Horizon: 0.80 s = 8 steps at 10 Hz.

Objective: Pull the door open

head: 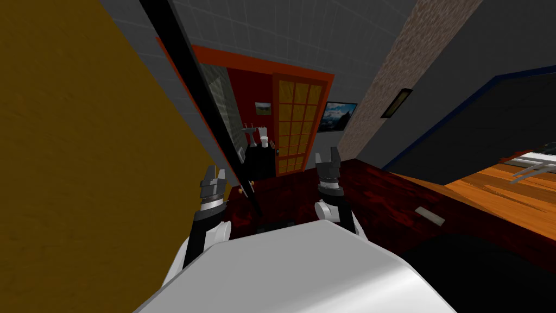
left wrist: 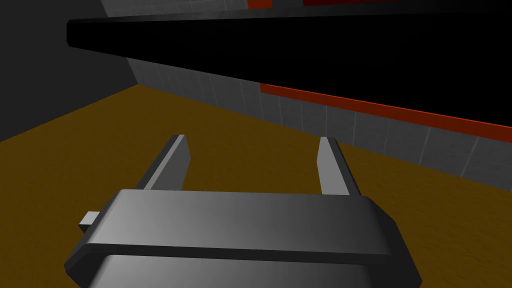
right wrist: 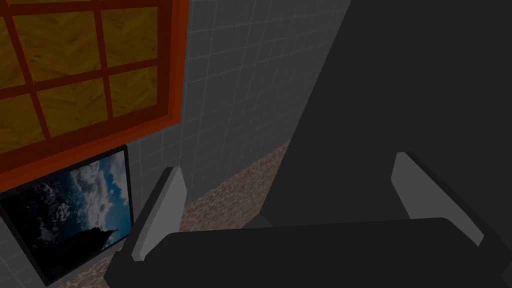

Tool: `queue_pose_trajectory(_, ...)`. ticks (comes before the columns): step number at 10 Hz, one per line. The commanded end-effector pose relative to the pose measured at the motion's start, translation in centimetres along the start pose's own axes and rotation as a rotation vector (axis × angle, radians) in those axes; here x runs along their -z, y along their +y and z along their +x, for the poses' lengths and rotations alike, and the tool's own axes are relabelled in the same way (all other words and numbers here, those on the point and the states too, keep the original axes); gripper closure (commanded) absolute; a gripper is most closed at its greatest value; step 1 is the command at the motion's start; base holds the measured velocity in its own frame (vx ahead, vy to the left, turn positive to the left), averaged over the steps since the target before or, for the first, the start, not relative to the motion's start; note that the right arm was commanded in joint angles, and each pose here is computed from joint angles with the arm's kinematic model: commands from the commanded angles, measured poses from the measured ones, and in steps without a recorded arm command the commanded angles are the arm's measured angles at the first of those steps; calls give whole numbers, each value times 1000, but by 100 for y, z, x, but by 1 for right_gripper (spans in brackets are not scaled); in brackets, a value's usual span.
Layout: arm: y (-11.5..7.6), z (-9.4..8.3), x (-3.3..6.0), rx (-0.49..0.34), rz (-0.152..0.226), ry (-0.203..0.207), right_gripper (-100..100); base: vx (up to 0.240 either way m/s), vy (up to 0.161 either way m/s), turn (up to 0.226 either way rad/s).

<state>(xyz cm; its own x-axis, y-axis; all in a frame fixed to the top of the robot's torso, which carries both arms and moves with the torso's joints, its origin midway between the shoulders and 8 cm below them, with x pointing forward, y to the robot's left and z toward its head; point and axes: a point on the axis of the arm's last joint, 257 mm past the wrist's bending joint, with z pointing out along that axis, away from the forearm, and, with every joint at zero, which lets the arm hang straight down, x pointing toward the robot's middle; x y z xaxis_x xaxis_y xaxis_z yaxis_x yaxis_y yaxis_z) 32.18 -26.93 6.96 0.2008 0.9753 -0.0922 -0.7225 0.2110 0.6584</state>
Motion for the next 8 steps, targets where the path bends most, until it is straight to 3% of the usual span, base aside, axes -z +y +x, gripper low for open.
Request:
queue_pose_trajectory(1, -69, 24, 13, -31, 8, 2, -100, -189, -13, 109)
queue_pose_trajectory(4, -298, 103, 60, -133, 34, 4, -100, -160, -158, 96)
queue_pose_trajectory(8, -518, 182, 113, -231, 61, 2, -100, -20, -102, 46)
